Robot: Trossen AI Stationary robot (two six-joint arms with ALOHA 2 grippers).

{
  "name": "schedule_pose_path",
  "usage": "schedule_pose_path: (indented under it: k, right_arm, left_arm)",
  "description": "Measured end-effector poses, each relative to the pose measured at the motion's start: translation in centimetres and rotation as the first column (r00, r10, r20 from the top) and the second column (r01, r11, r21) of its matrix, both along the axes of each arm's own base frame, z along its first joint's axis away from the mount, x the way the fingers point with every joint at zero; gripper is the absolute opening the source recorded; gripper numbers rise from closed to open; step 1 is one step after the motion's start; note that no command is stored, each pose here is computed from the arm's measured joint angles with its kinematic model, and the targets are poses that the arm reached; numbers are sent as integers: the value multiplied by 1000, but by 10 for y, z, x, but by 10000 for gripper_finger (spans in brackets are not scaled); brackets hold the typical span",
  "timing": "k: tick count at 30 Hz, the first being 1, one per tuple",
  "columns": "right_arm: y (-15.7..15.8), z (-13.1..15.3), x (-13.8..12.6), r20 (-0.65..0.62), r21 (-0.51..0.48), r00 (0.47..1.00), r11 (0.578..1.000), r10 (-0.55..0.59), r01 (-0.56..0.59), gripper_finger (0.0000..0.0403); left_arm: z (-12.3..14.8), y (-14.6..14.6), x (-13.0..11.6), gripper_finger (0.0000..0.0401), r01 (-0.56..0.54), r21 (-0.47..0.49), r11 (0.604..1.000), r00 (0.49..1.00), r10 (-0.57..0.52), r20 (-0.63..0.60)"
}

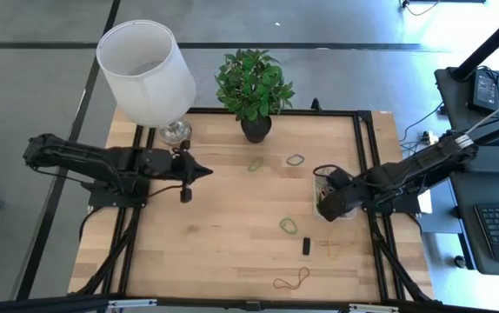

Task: Pick and place rubber bands into bin
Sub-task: Put the green rubber band into the transparent bin

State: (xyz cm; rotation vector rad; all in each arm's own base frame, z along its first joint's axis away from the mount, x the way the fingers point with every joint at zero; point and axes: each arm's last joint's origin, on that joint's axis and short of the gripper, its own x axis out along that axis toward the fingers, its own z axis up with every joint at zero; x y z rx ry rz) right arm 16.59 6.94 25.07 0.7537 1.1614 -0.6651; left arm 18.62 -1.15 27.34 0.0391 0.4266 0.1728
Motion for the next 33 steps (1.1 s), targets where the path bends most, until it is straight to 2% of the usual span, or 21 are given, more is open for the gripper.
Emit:
schedule_pose_path:
  k: [5,8,11,13,15,20,23,28,31,33]
  right_arm:
    - [6,24,16,153,-39,988,999,15,-9,17]
    - [14,28,34,243,-84,961,990,134,-117,9]
    - [24,23,56,302,-156,907,954,295,-258,6]
    - [31,12,70,282,-209,879,918,386,-336,4]
    - [36,-3,81,228,-227,876,898,425,-377,4]
    - [43,-41,99,99,-113,910,913,403,-392,3]
    - [45,-53,108,56,-82,917,917,396,-391,4]
    - [52,-57,125,24,-114,865,861,501,-496,5]
    - [55,-61,133,-14,-130,826,818,563,-560,5]
    - [56,-64,136,-42,-129,816,806,577,-577,6]
  left_arm:
    - [1,2,-14,3,10,25,1000,999,-9,-44]
    - [-1,2,-20,2,11,29,1000,997,-9,-76]
    - [-3,2,-23,2,21,46,999,994,-16,-110]
    - [-3,2,-24,3,22,48,999,993,-17,-117]
    - [-4,3,-24,2,28,56,998,991,-20,-132]
    - [-6,3,-25,3,54,95,994,986,-38,-161]
    - [-6,3,-27,2,82,133,988,982,-57,-182]
    - [-5,3,-29,2,111,152,982,984,-87,-158]
    - [-17,2,-35,1,125,134,983,986,-108,-126]
    - [-23,2,-38,2,120,113,986,992,-113,-64]
